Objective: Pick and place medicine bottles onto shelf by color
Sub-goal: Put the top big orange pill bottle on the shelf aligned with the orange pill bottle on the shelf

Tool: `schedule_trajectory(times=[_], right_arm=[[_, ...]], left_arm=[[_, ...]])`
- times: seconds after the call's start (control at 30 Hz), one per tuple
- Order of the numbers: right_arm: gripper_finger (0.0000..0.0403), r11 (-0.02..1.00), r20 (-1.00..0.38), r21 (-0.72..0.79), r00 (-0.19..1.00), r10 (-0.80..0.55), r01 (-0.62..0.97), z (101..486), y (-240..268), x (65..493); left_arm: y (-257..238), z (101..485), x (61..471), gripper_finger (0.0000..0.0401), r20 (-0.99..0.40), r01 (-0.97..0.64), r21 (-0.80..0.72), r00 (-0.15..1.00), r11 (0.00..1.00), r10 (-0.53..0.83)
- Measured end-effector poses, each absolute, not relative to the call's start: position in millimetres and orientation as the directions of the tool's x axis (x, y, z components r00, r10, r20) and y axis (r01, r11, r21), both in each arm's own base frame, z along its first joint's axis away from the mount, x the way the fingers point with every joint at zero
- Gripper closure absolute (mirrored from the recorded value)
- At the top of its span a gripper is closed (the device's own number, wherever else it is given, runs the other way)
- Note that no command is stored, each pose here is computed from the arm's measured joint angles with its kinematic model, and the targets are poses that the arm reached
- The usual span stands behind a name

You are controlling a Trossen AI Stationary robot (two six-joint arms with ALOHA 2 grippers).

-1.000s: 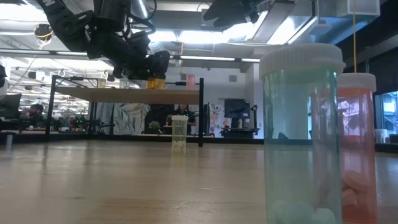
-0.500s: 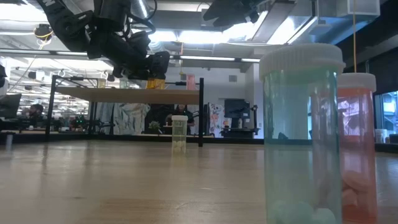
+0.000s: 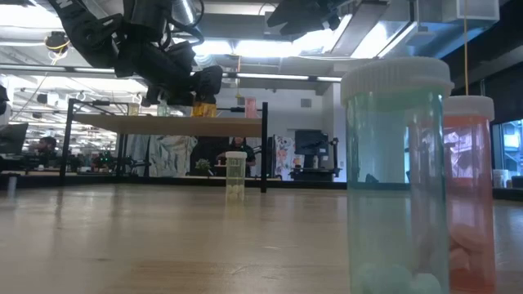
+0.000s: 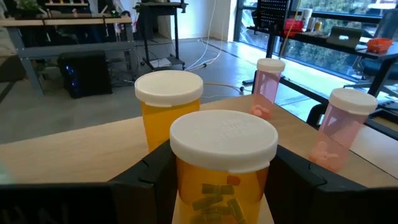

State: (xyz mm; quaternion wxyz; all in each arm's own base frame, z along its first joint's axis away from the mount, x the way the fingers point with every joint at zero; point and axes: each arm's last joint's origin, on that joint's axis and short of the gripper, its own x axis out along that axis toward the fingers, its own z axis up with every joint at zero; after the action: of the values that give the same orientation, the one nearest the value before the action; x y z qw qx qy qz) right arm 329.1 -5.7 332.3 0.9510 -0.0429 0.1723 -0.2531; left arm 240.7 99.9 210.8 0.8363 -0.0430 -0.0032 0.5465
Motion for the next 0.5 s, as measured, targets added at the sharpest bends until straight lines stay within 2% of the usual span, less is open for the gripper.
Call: schedule_trajectory(times=[0.23,0.5], right_arm=[[0.0142,0.868,-0.306,-0.169,0.813,-0.496,0.467,332.3,-5.7,329.1],[0.0142,0.868,-0.306,-0.169,0.813,-0.496,0.467,332.3,-5.7,329.1]], left_arm=[[99.9,210.8,240.9,0.0217,-0.042,-0.911,-0.078,0.408,0.404,0.912],[99.7,210.0,241.3,0.0172,-0.047,-0.906,-0.071,0.42,0.416,0.906]])
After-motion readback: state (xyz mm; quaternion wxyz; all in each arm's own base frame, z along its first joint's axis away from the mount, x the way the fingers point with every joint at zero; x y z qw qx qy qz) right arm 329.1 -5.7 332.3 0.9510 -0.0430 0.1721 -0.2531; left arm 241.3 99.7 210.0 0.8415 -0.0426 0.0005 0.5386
